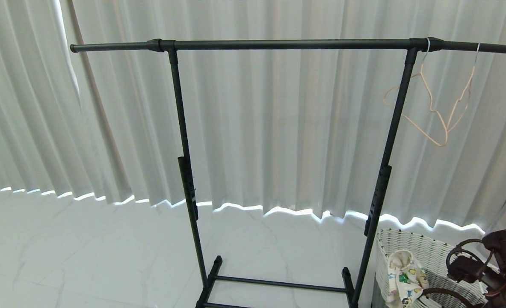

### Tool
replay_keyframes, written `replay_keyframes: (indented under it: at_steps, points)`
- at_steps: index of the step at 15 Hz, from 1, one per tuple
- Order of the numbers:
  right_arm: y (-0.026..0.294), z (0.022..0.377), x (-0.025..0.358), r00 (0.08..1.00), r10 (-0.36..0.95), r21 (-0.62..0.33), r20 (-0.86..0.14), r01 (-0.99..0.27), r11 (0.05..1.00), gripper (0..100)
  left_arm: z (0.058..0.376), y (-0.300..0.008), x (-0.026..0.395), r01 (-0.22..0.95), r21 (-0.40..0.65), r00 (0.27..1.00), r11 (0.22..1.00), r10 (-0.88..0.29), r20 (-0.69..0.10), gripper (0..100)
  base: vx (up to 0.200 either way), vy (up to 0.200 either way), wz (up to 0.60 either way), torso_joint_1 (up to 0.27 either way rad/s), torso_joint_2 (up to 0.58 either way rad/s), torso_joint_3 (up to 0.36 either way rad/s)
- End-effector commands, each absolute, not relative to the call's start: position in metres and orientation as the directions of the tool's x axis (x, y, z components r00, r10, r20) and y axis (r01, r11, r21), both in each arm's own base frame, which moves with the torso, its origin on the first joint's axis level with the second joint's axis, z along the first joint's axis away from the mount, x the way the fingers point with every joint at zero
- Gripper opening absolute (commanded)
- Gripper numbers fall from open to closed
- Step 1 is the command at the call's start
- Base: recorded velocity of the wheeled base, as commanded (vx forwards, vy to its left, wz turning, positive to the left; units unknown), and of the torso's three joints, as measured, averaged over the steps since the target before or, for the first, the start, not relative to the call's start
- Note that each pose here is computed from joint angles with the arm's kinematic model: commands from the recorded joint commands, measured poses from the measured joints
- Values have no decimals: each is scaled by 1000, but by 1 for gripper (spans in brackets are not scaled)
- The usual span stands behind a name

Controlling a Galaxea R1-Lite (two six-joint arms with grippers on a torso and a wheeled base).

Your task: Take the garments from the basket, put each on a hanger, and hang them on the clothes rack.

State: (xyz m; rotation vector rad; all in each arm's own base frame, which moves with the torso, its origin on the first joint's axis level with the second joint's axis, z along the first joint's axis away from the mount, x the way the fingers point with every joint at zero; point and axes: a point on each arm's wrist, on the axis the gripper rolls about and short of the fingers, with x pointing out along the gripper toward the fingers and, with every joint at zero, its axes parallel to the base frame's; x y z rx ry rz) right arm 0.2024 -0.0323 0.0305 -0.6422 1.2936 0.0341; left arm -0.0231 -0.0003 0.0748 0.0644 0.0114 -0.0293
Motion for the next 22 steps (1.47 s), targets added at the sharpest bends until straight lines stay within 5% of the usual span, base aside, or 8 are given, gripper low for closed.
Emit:
replay_keyframes:
  at_steps: [1, 11, 18, 22]
  points:
    - [-31, 60, 192, 376, -333, -460, -865, -325, 826, 0, 75, 0, -23, 30, 64, 1000, 997, -29, -12, 100, 0, 0, 0, 0, 0, 0]
    - [-11, 224, 122, 683, -290, -524, -671, -159, 837, 0, 75, 0, -23, 30, 63, 1000, 998, -29, -12, 100, -40, 0, 0, 0, 0, 0]
    - [1, 244, 123, 745, -218, -520, -630, -196, 831, 0, 75, 0, -23, 30, 64, 1000, 997, -29, -12, 100, -200, 0, 0, 2, 2, 3]
    - [8, 243, 124, 754, -174, -519, -633, -248, 818, 0, 75, 0, -23, 30, 61, 1000, 998, -29, -12, 100, 0, 50, 0, -2, -1, 1]
